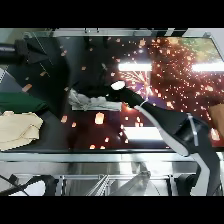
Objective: Fold the shirts.
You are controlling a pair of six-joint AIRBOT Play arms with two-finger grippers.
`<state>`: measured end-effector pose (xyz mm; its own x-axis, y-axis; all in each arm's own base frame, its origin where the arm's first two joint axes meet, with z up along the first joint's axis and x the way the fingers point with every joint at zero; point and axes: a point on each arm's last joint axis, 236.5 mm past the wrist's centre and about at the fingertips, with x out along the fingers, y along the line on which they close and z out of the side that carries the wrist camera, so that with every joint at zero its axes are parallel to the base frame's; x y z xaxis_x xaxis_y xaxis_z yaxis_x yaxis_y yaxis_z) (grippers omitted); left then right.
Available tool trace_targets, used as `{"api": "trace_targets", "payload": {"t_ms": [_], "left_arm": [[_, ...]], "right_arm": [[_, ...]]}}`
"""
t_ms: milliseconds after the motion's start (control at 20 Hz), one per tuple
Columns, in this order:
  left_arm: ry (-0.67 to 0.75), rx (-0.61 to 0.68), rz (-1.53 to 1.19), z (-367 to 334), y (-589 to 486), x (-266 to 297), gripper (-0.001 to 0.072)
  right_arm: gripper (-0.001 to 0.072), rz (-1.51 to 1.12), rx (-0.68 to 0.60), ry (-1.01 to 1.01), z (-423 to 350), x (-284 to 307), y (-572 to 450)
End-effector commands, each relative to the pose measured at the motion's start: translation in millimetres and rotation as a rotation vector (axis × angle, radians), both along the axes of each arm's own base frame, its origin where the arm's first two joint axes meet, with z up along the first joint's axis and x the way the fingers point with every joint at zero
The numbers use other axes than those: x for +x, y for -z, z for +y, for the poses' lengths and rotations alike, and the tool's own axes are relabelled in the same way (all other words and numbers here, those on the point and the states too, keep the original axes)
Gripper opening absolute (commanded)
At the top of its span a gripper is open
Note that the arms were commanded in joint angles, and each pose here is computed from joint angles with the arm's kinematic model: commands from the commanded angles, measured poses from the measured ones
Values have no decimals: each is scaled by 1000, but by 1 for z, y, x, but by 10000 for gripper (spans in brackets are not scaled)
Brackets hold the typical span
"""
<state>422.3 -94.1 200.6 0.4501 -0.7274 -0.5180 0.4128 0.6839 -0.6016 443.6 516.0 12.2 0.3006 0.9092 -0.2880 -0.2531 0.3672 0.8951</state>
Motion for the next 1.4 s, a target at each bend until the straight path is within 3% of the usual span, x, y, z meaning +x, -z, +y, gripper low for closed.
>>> {"api": "trace_targets", "payload": {"t_ms": [0,100,200,350,500,600,650,900,1350], "left_arm": [[7,-6,55,2,29,-14,13],[11,-12,76,1,38,-17,14],[15,-13,89,0,44,-19,14],[20,-14,96,0,46,-21,13],[36,-16,107,-2,47,-25,13],[61,-51,111,-9,40,-30,13],[80,-94,106,-15,32,-32,12],[124,-276,63,-35,-9,-35,12],[148,-286,71,-38,-10,-41,12]], "right_arm": [[340,-38,76,-172,20,-29,-13],[343,-62,120,-277,-15,-29,-52],[343,-49,55,-328,-60,-24,-68],[341,18,-182,-364,-145,-24,-64],[300,76,-447,-260,-232,-14,-43],[648,127,-536,-144,-265,-2,-10],[653,162,-551,-102,-274,1,11],[653,336,-468,-64,-263,3,81],[642,454,-213,-60,-207,4,107]]}}
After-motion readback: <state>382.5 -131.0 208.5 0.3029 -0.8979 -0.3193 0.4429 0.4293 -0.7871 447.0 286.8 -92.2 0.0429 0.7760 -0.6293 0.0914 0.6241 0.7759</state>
